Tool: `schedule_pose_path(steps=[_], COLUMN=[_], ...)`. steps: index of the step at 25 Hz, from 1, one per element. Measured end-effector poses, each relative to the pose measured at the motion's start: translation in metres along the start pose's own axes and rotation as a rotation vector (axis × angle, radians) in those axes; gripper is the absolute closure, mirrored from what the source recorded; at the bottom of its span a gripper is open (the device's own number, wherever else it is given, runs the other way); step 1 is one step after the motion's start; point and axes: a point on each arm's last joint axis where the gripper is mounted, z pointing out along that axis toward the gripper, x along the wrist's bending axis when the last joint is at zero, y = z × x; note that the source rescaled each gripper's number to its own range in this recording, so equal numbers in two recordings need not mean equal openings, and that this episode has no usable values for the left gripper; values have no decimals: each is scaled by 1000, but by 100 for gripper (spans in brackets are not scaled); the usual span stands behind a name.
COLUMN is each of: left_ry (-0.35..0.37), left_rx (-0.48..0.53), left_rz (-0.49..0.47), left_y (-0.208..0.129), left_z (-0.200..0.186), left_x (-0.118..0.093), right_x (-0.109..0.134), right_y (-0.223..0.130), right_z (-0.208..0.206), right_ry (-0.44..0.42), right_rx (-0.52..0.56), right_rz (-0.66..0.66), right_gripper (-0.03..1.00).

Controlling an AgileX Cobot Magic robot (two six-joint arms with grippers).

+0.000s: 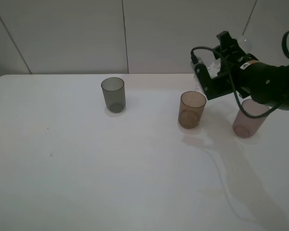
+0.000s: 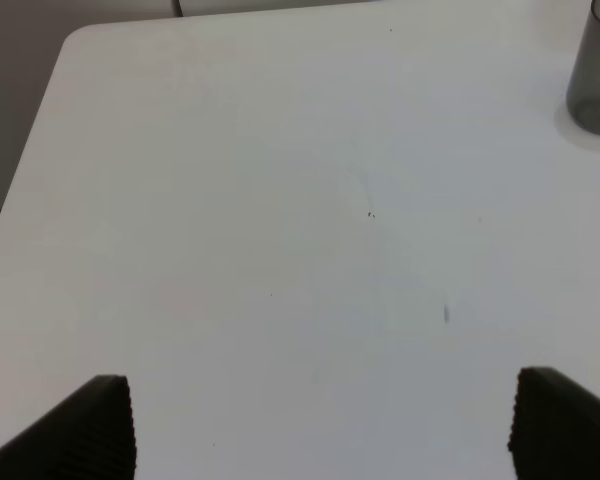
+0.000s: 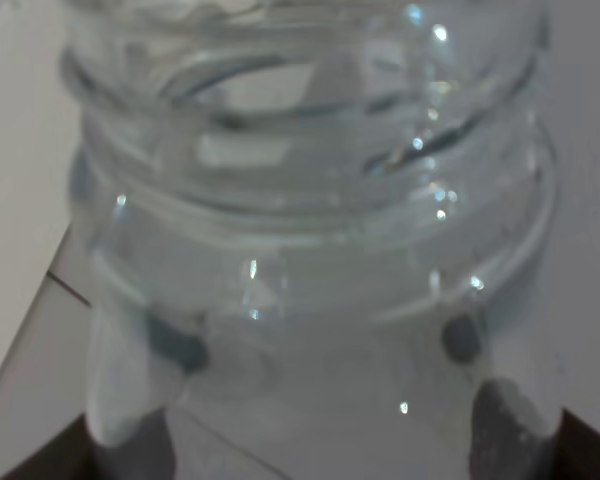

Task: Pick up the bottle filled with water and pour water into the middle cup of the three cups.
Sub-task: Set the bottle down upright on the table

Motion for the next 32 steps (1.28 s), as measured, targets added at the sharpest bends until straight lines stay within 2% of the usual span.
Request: schedule_pose_path(steps=[5, 14, 26, 32], left_ry=[0, 0, 0, 0], left_rx=[0, 0, 0, 0], left_rz=[0, 0, 0, 0], left_y=[0, 0, 0, 0], left_z=[0, 0, 0, 0], left_x=[0, 0, 0, 0], right_x=[-2, -8, 9, 2], right_y=[5, -2, 8, 15], right_z=[-2, -3, -14, -17], right_ry=[-12, -76, -33, -76], right_rx=[5, 98, 67, 69], right_rz=[-38, -20, -47, -53], right_gripper=[94, 94, 94, 94])
